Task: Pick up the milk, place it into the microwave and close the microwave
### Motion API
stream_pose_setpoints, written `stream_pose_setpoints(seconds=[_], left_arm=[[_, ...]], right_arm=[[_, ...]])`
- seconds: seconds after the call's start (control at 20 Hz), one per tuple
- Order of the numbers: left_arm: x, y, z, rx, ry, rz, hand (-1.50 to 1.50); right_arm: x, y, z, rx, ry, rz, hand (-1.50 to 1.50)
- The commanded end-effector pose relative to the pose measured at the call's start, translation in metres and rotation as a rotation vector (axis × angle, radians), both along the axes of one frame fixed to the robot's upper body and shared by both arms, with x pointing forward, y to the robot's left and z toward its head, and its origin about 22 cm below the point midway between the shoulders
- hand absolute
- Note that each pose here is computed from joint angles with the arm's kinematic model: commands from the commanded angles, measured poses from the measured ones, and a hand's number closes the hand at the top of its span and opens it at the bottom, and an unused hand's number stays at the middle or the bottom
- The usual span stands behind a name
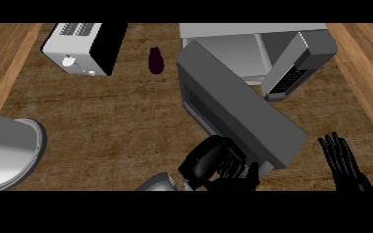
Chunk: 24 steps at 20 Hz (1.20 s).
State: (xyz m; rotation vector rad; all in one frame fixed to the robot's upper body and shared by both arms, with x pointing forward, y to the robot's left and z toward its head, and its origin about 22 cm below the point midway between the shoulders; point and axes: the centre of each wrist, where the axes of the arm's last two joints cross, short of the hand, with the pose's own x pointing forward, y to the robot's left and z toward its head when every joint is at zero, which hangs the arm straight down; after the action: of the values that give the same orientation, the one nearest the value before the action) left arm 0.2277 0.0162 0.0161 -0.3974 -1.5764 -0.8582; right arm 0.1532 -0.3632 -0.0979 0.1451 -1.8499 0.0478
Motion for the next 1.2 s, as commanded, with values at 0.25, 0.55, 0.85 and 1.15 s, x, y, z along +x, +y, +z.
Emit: stream_pose_setpoints(seconds=[0.25, 0.55, 0.85, 1.15], left_arm=[[0.023, -0.014, -0.01, 0.017, 0.052, 0.144, 1.5], [0.047, -0.014, 0.008, -0.139, 0.017, 0.252, -1.5], [0.073, -0.011, 0.019, -0.193, -0.022, 0.423, 1.5], [0.102, -0.007, 0.039, -0.287, -0.027, 0.487, 1.5]], right_arm=[[0.026, 0.01, 0.046, 0.102, -0.149, 0.199, -1.5], [0.034, 0.016, 0.067, 0.085, -0.173, 0.254, -1.5], [0.034, 0.019, 0.083, 0.114, -0.167, 0.301, -1.5], [0.036, 0.029, 0.097, 0.115, -0.169, 0.371, -1.5]])
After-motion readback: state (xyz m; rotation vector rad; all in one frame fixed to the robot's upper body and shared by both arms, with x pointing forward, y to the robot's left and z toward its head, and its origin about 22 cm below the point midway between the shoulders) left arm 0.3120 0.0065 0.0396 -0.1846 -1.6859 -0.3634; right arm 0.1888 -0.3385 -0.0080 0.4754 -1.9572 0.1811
